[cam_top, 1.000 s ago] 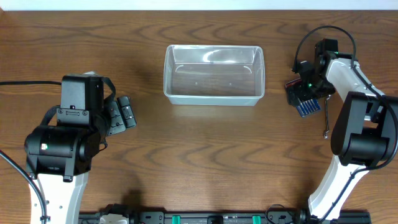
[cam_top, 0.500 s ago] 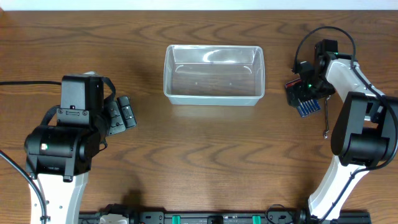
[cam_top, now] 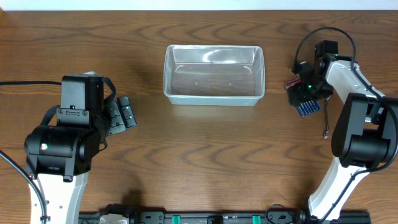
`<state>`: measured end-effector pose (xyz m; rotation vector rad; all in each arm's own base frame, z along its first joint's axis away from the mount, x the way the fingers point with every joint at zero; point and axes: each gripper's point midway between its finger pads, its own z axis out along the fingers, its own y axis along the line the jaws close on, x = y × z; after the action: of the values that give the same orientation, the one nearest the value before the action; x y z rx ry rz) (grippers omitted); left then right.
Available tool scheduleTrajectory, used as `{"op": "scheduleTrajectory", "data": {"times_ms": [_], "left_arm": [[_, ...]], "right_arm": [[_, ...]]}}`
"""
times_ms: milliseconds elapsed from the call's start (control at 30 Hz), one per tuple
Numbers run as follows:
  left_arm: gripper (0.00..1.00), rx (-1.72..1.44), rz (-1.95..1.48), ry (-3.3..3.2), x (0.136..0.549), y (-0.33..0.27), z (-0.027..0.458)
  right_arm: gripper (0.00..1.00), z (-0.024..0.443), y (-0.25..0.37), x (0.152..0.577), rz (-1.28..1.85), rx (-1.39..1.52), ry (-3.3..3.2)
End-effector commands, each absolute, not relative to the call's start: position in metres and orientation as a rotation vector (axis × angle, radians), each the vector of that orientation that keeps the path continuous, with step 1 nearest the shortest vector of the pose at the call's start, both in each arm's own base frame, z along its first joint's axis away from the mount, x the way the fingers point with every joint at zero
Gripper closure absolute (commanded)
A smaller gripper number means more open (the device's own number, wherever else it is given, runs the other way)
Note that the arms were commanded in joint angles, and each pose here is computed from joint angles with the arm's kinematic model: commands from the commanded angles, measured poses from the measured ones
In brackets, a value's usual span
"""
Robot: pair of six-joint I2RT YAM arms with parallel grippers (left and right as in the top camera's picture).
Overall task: Pack container
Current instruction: 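Grasp the blue precision screwdriver case with the right gripper, then carry the screwdriver case into the container and release it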
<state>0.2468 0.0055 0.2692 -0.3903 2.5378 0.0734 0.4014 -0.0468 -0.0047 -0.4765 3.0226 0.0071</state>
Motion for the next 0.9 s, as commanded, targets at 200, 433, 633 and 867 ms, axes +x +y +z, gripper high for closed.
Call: {"op": "scheduleTrajectory", "data": {"times_ms": [200, 433, 633, 867], "left_arm": [[0.02, -0.417, 0.082, 2.521, 0.248, 0.009, 0.273], [0.02, -0.417, 0.082, 2.521, 0.248, 0.009, 0.273], [0.02, -0.411, 0.085, 2.521, 0.248, 0.009, 0.273], [0.02, -0.403, 0.152, 2.510, 0.248, 0.017, 0.275]], "right_arm": [[0.31, -0.023, -0.042, 0.385, 0.046, -0.495, 3.080], [0.44, -0.023, -0.042, 0.386, 0.045, -0.494, 3.079], [0.99, -0.017, -0.043, 0.398, 0.029, -0.387, 3.052], [0.99, 0.073, -0.027, 0.446, -0.012, -0.396, 2.898]]}}
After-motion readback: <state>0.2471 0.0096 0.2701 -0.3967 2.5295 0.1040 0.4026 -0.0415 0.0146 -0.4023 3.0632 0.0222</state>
